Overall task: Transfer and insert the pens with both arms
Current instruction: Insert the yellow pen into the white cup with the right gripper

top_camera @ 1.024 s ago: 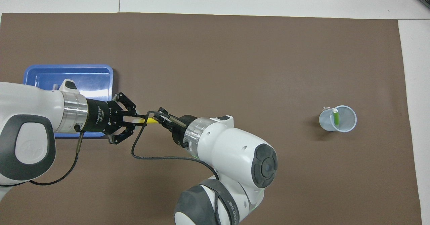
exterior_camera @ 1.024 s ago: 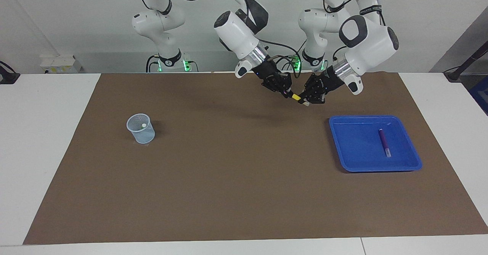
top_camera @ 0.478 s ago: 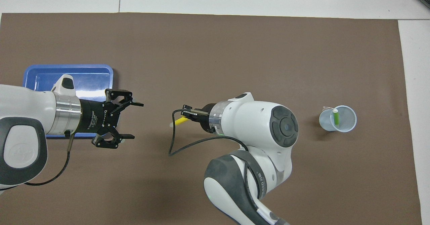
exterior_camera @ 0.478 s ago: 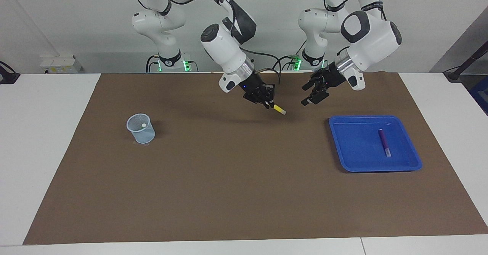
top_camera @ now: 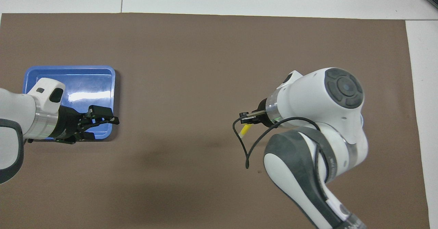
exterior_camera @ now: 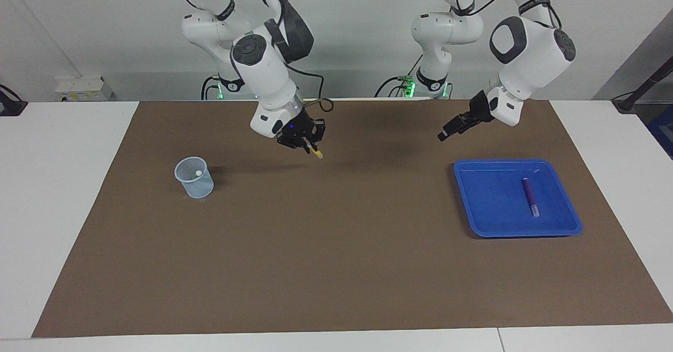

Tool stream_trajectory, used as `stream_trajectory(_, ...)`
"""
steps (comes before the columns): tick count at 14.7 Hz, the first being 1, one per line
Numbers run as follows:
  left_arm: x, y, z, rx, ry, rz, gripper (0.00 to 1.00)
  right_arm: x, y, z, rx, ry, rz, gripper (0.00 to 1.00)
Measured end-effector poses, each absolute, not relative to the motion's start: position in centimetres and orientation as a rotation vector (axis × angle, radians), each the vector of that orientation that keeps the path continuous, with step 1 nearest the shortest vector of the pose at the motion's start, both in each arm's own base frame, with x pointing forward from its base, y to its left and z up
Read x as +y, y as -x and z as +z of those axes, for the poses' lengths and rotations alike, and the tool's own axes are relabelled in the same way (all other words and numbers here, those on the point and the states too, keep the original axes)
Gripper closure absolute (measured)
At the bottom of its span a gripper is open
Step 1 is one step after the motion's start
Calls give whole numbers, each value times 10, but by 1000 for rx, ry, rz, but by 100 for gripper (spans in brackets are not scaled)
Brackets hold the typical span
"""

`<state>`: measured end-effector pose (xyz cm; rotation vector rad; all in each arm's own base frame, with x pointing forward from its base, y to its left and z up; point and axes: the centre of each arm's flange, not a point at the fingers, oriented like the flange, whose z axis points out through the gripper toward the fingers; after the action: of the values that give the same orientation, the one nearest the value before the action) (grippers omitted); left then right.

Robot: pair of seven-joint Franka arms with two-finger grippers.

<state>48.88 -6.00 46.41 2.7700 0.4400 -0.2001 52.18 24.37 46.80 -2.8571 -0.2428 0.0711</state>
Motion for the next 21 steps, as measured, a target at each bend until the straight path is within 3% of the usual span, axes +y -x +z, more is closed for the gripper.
stream_trajectory(6, -8, -494, 470, -203, -2948, -73, 0, 138, -514, 510, -748, 2980, 270, 82)
stream_trajectory(10, 16, -500, 485, -327, -2982, -17, 0, 78, -525, 512, -1129, 2982, 337, 82)
stream_trajectory(16, 54, -510, 497, -555, -3056, 40, 0, 74, -537, 509, -1435, 2912, 250, 82)
stream_trajectory(21, 92, -527, 464, -605, -3066, 74, 0, 53, -543, 494, -1595, 2854, 204, 82)
